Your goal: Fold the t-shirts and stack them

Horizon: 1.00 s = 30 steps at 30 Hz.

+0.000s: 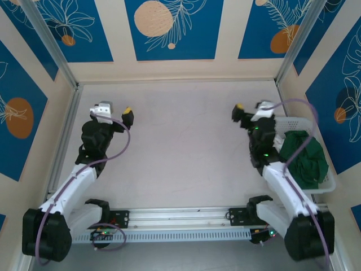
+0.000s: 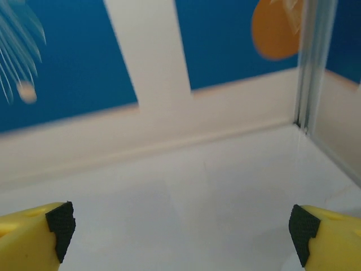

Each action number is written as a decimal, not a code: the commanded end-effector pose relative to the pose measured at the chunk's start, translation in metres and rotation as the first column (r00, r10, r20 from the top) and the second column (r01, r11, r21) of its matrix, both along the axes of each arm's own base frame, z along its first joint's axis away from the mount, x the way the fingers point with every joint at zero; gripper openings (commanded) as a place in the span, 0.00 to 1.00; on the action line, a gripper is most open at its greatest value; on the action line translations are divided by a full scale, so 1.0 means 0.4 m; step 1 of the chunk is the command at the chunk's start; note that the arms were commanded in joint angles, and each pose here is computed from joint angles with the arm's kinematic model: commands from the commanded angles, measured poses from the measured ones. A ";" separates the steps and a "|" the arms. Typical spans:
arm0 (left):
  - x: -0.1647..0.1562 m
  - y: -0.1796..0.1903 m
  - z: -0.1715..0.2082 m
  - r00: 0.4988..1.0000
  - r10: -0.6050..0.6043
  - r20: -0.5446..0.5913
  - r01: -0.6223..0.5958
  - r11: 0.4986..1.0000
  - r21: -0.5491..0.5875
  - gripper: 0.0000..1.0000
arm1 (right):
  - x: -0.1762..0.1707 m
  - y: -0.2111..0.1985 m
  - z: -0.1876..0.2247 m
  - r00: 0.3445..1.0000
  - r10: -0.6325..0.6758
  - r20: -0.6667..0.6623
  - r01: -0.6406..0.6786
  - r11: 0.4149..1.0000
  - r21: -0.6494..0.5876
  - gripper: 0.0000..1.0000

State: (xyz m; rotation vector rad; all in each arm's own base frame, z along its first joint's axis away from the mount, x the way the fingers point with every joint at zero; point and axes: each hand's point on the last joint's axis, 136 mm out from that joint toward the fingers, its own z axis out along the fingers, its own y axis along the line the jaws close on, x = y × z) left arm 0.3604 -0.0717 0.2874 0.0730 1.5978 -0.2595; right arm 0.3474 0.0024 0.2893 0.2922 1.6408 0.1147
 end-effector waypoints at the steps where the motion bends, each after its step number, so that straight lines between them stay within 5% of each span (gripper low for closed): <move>1: -0.025 -0.071 0.024 0.985 -0.168 -0.032 0.156 0.960 -0.231 1.00 | -0.090 -0.023 -0.103 0.977 0.023 -0.210 0.037 0.959 0.279 0.99; 4: -0.017 -0.073 -0.012 0.974 -0.175 -0.146 0.097 0.898 -0.429 1.00 | -0.146 -0.060 -0.135 0.966 -0.019 -0.259 0.124 0.910 0.396 0.99; 10: -0.001 -0.182 -0.100 0.906 -0.335 -0.260 0.176 0.855 -0.488 1.00 | -0.205 -0.104 -0.207 0.881 -0.043 -0.472 0.270 0.864 0.425 0.99; 18: -0.056 -0.395 -0.321 0.746 -0.339 -0.573 0.236 0.939 -0.248 1.00 | -0.125 -0.027 -0.281 0.684 0.174 -0.709 0.162 0.911 0.380 0.99; 21: -0.077 -0.430 -0.382 0.698 -0.303 -0.649 0.248 0.952 -0.177 1.00 | -0.071 -0.029 -0.316 0.618 0.123 -0.777 0.165 0.945 0.281 0.99; 30: -0.082 -0.421 -0.434 0.694 -0.222 -0.685 0.222 0.971 -0.090 1.00 | 0.061 -0.035 -0.390 0.502 0.085 -0.861 0.149 0.972 0.183 0.92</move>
